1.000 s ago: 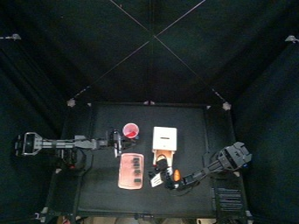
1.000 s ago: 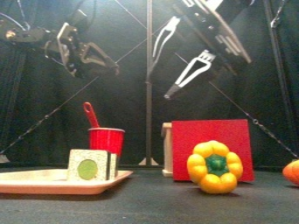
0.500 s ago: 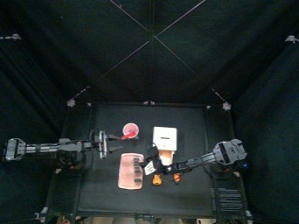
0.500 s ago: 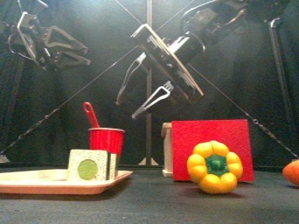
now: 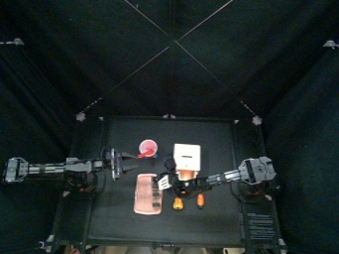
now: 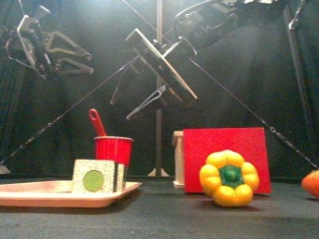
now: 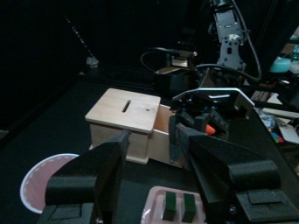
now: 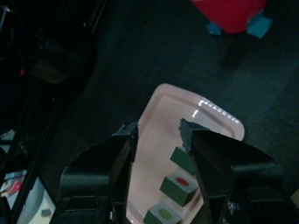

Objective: Grab sushi piece from plate

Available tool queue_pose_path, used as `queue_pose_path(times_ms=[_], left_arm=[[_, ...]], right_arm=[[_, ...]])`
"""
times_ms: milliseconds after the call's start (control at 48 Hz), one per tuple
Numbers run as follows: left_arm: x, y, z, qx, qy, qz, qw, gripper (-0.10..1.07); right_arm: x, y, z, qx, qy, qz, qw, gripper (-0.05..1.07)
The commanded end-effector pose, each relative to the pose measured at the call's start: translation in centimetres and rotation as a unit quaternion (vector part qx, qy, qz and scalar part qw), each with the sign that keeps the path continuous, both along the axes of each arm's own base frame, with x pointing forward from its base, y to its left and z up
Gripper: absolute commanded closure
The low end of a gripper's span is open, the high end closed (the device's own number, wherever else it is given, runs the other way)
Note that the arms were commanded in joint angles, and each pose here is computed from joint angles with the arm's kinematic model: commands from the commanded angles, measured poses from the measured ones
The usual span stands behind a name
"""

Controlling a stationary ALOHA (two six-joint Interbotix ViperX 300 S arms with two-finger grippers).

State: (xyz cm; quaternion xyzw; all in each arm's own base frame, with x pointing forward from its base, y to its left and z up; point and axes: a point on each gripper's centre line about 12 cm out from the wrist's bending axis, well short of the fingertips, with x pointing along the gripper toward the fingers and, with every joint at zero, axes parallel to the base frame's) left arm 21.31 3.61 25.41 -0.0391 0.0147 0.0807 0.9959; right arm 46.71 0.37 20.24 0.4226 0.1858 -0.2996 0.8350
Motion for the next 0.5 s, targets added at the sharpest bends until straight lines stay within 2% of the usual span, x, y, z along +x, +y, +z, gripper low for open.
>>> queue_pose_path(times_ms=[0, 62, 146, 292, 375, 479], left_arm=[[0.2, 0.1, 0.5, 0.002, -0.007, 0.001, 1.0, 0.13], [0.1, 0.1, 0.4, 0.001, -0.007, 0.001, 1.0, 0.13], [0.1, 0.1, 0.5, 0.001, -0.008, 0.002, 1.0, 0.13], [0.1, 0.2, 0.5, 0.001, -0.008, 0.003, 1.0, 0.13], [0.2, 0.2, 0.5, 0.001, -0.007, 0.003, 1.0, 0.13], [0.1, 0.2, 0.4, 0.001, -0.007, 0.004, 1.0, 0.13]], right_arm=[[-0.2, -0.9, 3.9, -0.025, -0.033, -0.032, 0.9987, 0.22], [-0.5, -1.5, 4.2, -0.049, -0.026, -0.061, 0.9966, 0.22], [-0.9, -1.2, 4.4, -0.067, -0.017, -0.082, 0.9942, 0.22], [-1.3, -0.6, 5.2, -0.099, -0.003, -0.096, 0.9904, 0.22], [-1.3, -0.2, 5.6, -0.121, 0.027, -0.106, 0.9865, 0.22], [-1.0, -0.3, 6.0, -0.139, 0.088, -0.124, 0.9786, 0.22]])
